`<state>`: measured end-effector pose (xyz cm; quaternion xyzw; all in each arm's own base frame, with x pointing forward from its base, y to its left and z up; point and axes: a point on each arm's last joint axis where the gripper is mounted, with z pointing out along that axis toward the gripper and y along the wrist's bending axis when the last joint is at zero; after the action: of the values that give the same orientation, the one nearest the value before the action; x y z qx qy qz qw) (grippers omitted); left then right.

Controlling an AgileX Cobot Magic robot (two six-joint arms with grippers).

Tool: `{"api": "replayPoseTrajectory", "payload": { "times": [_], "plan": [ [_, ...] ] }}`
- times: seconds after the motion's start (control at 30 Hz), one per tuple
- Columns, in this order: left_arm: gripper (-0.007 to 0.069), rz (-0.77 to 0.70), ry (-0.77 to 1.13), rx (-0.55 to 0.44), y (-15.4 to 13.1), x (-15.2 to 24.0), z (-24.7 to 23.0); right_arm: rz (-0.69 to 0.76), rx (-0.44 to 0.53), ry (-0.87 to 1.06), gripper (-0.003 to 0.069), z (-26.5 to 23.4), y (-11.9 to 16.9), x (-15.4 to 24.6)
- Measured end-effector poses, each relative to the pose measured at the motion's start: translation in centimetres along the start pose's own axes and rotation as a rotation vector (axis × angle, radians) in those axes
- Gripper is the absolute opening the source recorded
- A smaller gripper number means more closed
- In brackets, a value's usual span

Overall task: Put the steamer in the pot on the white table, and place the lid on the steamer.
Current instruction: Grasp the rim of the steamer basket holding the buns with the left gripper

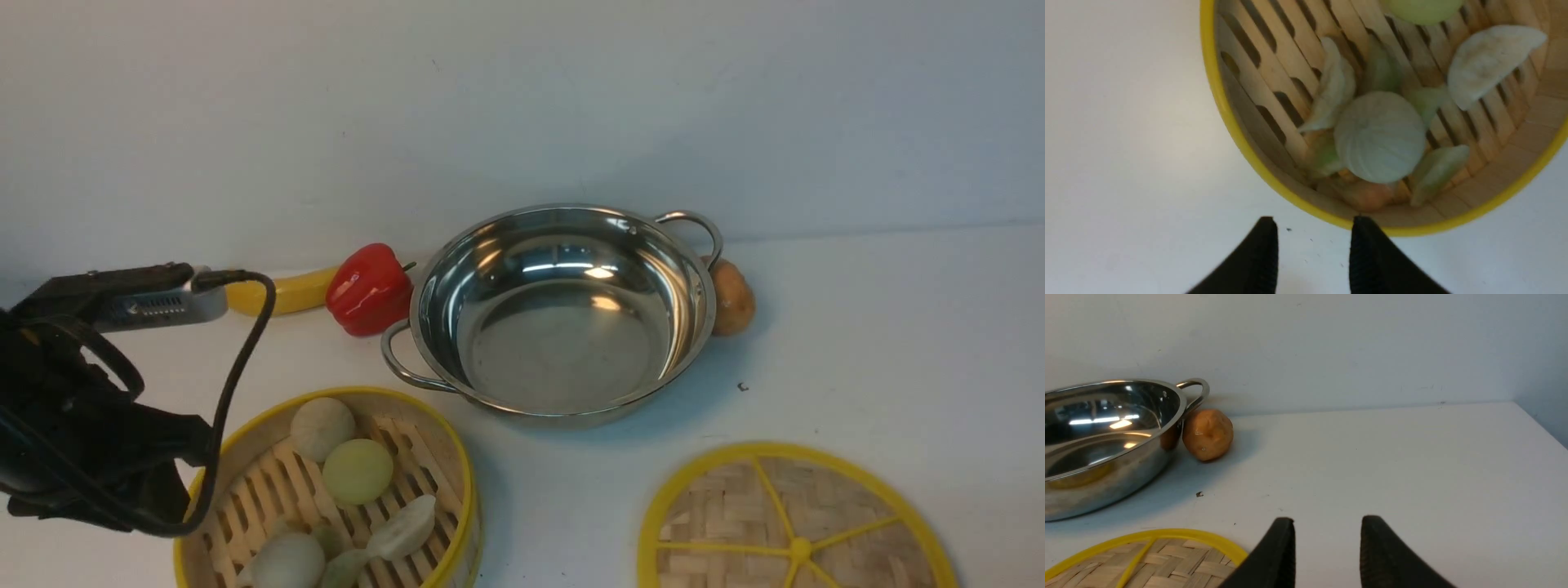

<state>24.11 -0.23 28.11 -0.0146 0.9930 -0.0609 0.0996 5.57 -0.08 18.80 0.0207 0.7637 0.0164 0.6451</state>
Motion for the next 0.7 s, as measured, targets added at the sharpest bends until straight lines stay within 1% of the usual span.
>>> {"api": "replayPoseTrajectory", "payload": {
  "times": [0.1, 0.2, 0.37, 0.47, 0.6, 0.7],
  "plan": [
    [0.0241, -0.021, -0.044, -0.047, 0.4, -0.6, 0.1, 0.000, 0.000, 0.000, 0.0242, 0.0, 0.0, 0.0],
    [0.0241, -0.033, -0.035, -0.075, 0.8, -0.9, 0.7, 0.000, 0.000, 0.000, 0.0242, 0.0, 0.0, 0.0],
    [0.0242, -0.037, -0.010, -0.088, 1.1, -1.9, 2.5, 0.000, 0.000, 0.000, 0.0242, 0.0, 0.0, 0.0],
    [0.0248, -0.048, 0.004, -0.076, 1.2, -2.7, 4.0, 0.000, 0.000, 0.000, 0.0242, 0.0, 0.0, 0.0],
    [0.0302, -0.058, 0.047, -0.066, 1.3, -3.2, 5.7, 0.000, 0.000, 0.000, 0.0242, 0.0, 0.0, 0.0],
    [0.0366, -0.062, 0.081, -0.080, 1.5, -3.4, 6.7, 0.000, 0.000, 0.000, 0.0242, 0.0, 0.0, 0.0]
  ]
}}
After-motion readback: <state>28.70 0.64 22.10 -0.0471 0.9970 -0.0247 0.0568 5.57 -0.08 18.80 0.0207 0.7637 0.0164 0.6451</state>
